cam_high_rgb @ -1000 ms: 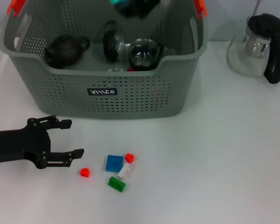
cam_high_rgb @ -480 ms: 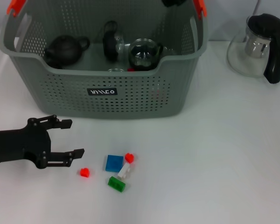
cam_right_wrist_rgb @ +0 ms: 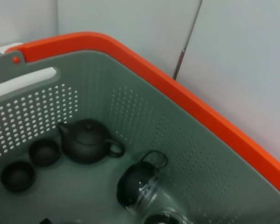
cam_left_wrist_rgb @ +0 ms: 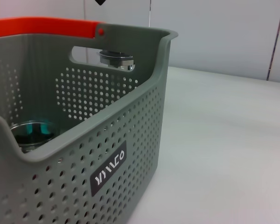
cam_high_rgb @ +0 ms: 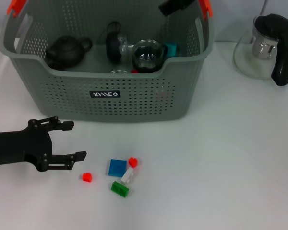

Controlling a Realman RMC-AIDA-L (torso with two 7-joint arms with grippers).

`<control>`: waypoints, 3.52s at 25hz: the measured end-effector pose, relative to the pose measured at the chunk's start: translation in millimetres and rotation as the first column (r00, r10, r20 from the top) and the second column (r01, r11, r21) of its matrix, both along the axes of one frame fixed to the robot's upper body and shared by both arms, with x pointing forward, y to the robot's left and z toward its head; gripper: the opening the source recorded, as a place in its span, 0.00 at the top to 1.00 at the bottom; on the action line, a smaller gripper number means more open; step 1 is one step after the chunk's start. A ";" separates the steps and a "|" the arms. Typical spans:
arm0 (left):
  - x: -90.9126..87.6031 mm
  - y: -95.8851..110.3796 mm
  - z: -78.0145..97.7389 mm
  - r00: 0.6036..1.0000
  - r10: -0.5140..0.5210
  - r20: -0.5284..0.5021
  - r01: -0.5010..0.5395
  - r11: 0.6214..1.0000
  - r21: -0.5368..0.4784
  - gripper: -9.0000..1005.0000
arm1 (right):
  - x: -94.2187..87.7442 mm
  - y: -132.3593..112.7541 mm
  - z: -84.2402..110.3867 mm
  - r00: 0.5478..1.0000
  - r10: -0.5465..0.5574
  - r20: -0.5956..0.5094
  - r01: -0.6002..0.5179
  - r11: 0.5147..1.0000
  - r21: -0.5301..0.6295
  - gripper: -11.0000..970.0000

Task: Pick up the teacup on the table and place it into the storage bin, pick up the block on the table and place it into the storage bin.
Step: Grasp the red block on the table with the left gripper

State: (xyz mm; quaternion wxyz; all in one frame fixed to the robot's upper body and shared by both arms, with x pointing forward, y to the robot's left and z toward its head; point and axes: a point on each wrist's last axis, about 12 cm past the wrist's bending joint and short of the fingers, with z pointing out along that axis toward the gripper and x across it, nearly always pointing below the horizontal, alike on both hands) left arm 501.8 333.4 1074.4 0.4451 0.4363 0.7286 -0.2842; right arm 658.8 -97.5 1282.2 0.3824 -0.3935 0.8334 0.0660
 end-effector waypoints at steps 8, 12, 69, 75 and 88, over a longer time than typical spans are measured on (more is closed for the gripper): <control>0.2 0.2 -0.3 1.000 0.001 -0.004 -0.001 1.000 0.003 0.13 | -28.7 3.3 12.8 0.984 0.180 0.009 -0.180 0.972 0.149 0.05; 0.0 0.4 -0.5 1.000 0.002 -0.005 -0.002 1.000 0.004 0.13 | -48.9 -4.4 17.0 0.949 0.314 0.040 -0.313 0.912 0.266 0.04; 48.3 -108.1 37.1 0.854 -0.482 -0.196 0.481 0.588 0.650 0.13 | -96.3 -32.8 -103.4 0.787 0.469 -0.400 -0.359 0.876 0.321 0.04; 50.1 -113.1 34.8 0.859 -0.467 -0.208 0.474 0.574 0.668 0.19 | -95.7 -33.0 -106.6 0.785 0.475 -0.398 -0.362 0.873 0.326 0.04; 49.6 -117.9 32.8 0.861 -0.454 -0.231 0.478 0.561 0.676 0.47 | -95.7 -33.8 -110.4 0.782 0.481 -0.397 -0.368 0.870 0.329 0.04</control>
